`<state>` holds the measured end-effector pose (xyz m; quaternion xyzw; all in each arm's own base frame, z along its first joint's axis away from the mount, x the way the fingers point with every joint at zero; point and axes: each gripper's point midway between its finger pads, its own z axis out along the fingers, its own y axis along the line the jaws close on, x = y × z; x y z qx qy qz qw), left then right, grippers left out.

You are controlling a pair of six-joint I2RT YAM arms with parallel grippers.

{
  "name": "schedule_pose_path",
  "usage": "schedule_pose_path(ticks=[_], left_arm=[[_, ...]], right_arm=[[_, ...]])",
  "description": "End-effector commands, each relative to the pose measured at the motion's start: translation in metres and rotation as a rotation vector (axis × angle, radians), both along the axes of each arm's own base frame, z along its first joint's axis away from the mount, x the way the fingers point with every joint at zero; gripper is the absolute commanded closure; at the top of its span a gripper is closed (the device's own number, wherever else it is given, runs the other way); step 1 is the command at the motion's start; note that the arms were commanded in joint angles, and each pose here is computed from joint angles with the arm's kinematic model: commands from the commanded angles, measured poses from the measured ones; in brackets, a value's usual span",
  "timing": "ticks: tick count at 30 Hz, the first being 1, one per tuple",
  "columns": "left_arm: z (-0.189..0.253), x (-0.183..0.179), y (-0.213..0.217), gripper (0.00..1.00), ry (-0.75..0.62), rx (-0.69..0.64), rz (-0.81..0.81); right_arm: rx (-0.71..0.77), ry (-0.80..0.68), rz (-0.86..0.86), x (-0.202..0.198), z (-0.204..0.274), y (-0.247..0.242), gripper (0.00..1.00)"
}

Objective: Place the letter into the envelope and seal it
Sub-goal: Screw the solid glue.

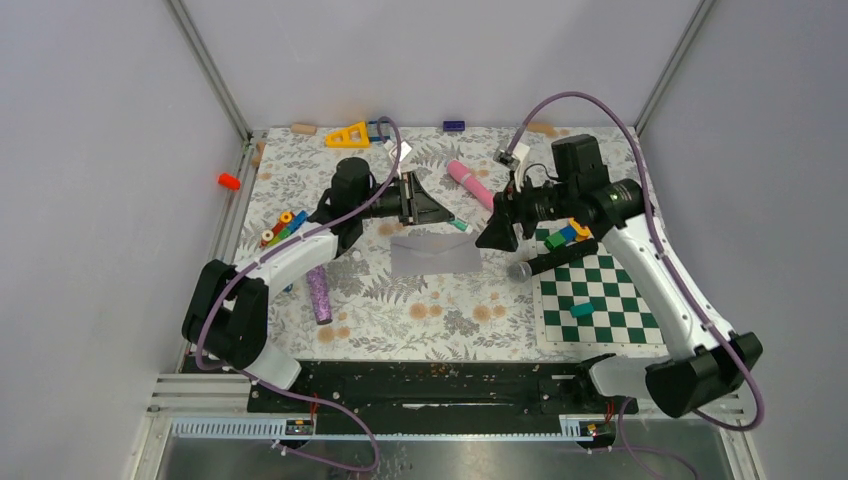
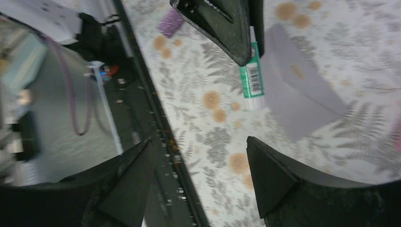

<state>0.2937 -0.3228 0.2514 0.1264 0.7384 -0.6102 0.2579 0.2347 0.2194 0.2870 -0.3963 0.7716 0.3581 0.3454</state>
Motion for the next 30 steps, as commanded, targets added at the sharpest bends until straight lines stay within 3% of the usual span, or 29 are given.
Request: schedule_pose_path(ticks=[1, 8, 22, 26, 30], left_arm=[[0.052, -0.027, 0.001, 1.0, -0.215, -0.138, -0.134], [0.078, -0.055, 0.001, 1.0, -0.311, -0.232, -0.243], [0.093, -0.078, 0.0, 1.0, -0.362, -0.296, -0.331], [0.093, -0.079, 0.0, 1.0, -0.36, -0.295, -0.333], [0.09, -0.074, -0.001, 1.0, -0.356, -0.281, -0.318]], right_arm=[[0.216, 0.303, 0.141, -0.03, 0.023, 0.021, 0.24], [0.306, 0.468, 0.139, -0.02, 0.016, 0.029, 0.29], [0.359, 0.523, 0.141, -0.013, 0.014, 0.031, 0.4], [0.378, 0.536, 0.155, -0.012, 0.017, 0.032, 0.48], [0.39, 0.54, 0.176, -0.018, 0.021, 0.031, 0.46]])
